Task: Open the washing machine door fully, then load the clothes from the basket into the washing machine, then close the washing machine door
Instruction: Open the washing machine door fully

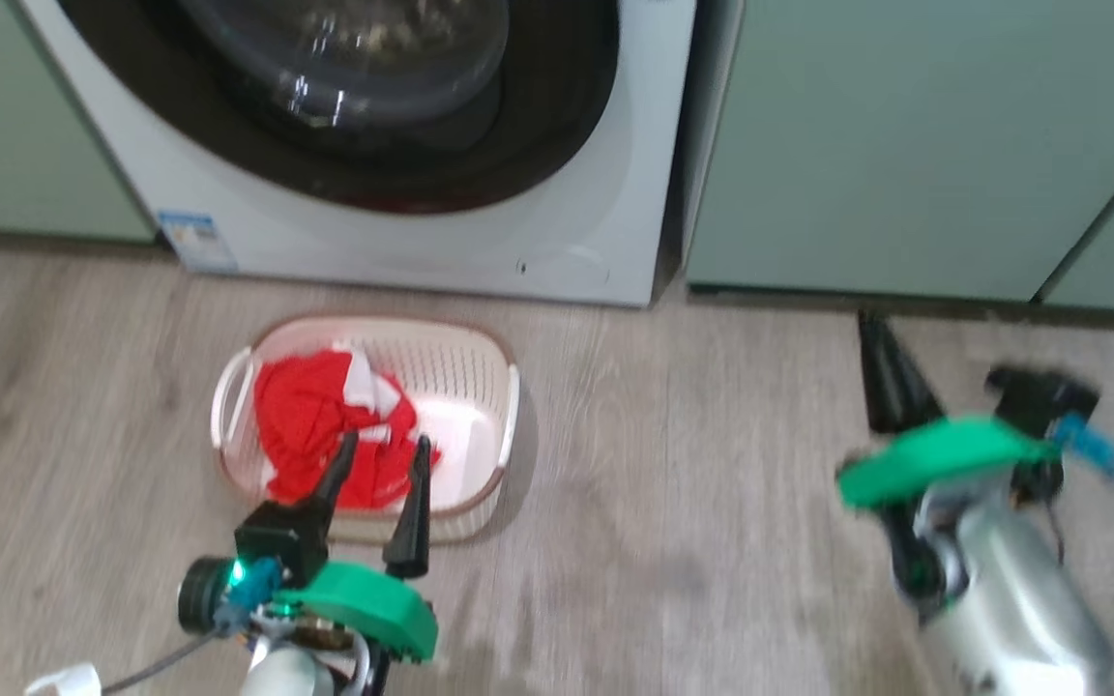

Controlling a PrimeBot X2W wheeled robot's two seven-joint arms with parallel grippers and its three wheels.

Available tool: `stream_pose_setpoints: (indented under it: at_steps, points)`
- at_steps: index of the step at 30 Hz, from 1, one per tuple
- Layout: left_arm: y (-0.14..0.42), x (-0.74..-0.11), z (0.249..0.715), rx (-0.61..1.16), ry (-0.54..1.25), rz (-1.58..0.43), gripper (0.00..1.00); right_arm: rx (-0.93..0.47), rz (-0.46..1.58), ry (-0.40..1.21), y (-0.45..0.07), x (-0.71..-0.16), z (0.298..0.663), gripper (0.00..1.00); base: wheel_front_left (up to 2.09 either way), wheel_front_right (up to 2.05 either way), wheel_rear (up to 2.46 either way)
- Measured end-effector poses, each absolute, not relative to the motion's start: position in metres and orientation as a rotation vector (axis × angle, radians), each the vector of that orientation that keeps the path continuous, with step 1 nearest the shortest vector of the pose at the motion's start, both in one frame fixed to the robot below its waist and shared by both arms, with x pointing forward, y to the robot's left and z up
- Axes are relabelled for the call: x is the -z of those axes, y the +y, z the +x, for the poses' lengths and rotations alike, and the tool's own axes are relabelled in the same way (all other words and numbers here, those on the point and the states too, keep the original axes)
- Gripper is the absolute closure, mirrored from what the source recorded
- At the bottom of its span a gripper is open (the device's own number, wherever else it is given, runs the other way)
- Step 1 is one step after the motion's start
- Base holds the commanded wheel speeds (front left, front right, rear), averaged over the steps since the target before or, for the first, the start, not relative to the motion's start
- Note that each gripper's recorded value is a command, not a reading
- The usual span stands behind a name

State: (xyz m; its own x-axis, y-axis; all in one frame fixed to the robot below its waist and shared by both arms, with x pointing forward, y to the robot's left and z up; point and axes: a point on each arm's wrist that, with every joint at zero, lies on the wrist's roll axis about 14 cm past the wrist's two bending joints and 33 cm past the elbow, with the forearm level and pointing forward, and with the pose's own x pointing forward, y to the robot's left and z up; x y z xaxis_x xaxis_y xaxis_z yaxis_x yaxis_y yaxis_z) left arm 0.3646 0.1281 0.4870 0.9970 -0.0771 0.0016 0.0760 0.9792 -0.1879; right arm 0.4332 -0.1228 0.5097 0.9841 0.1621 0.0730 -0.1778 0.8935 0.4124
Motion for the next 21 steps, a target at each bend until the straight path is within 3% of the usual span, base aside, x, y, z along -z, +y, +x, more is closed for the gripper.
stream_pose_setpoints:
  at_steps: [7, 21]
  points:
    - [0.137, -0.491, 0.403, 0.062, -0.016, -0.184, 0.0, -0.262, 0.554, -0.064, -0.108, -0.552, 0.518, 1.0, 0.0, 0.0, 0.0]
    - [0.172, -0.476, 0.455, -0.027, -0.011, -0.203, 0.0, -0.427, 0.649, 0.042, -0.054, -0.573, 0.661, 1.0, 0.0, 0.0, 0.0]
